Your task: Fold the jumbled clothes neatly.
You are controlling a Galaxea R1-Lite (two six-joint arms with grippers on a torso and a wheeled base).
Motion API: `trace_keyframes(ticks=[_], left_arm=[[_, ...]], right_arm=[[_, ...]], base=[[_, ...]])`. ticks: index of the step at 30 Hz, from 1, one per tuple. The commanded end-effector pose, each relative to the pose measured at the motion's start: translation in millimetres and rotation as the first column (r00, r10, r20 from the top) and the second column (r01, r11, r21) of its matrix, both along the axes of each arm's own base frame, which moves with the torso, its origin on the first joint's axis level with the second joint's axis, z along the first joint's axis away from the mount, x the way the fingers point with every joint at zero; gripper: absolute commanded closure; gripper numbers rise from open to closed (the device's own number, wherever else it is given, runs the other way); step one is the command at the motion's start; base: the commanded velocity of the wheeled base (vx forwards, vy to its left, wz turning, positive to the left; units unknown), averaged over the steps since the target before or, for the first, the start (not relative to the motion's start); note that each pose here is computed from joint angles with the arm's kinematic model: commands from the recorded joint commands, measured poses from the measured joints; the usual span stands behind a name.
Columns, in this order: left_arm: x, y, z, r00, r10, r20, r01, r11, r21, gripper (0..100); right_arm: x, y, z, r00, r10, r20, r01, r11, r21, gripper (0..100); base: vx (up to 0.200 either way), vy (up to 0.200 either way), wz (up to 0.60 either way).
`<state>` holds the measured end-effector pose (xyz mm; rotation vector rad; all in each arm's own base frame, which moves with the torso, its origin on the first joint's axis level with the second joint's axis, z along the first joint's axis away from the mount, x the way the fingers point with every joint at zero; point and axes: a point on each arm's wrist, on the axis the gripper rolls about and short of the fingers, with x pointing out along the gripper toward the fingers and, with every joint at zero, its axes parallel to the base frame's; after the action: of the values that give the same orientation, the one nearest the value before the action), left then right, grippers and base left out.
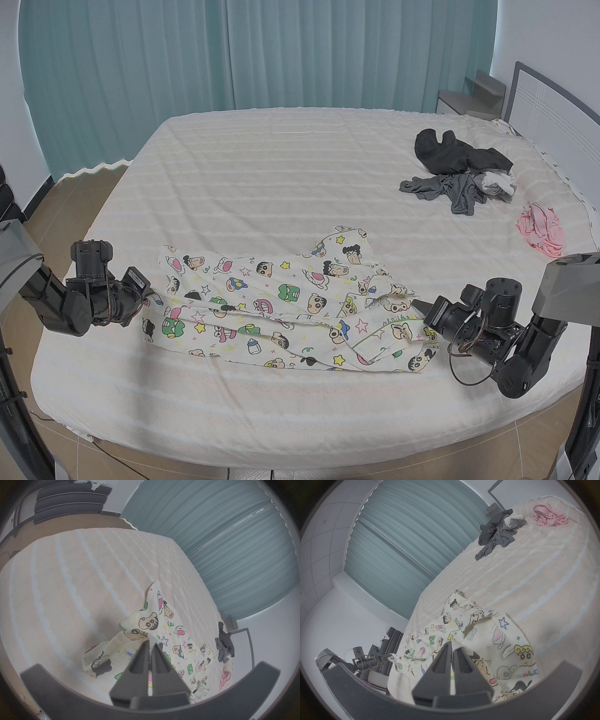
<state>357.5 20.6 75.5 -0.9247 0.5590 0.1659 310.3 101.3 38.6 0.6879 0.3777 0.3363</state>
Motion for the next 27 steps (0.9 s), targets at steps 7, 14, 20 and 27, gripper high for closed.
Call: trace_keyframes(ticks=[7,14,20,27], left_arm=[[34,0,-31,0.999,0.010,-0.044,-0.010,1.000,0.001,100],[40,1,-31,0.999,0.028,-0.045,-0.028,1.000,-0.013,0],[37,10,-14,0.998,0.067,-0.009,-0.067,0.997,-0.034,0],[15,42,19,0.988,0.152,-0.002,-0.152,0.985,-0.079,0]], right_arm=[[26,1,-8,1.000,-0.014,-0.001,0.014,0.999,-0.031,100],[32,-2,-6,1.000,-0.031,-0.003,0.031,0.999,-0.032,0],[26,-22,4,0.995,-0.095,0.002,0.095,0.995,-0.026,0],[10,-40,20,0.974,-0.228,0.006,0.228,0.974,-0.007,0]], base=[[0.000,0.000,0.00],[0.000,0.000,0.00],[0.000,0.000,0.00],[0.000,0.000,0.00]])
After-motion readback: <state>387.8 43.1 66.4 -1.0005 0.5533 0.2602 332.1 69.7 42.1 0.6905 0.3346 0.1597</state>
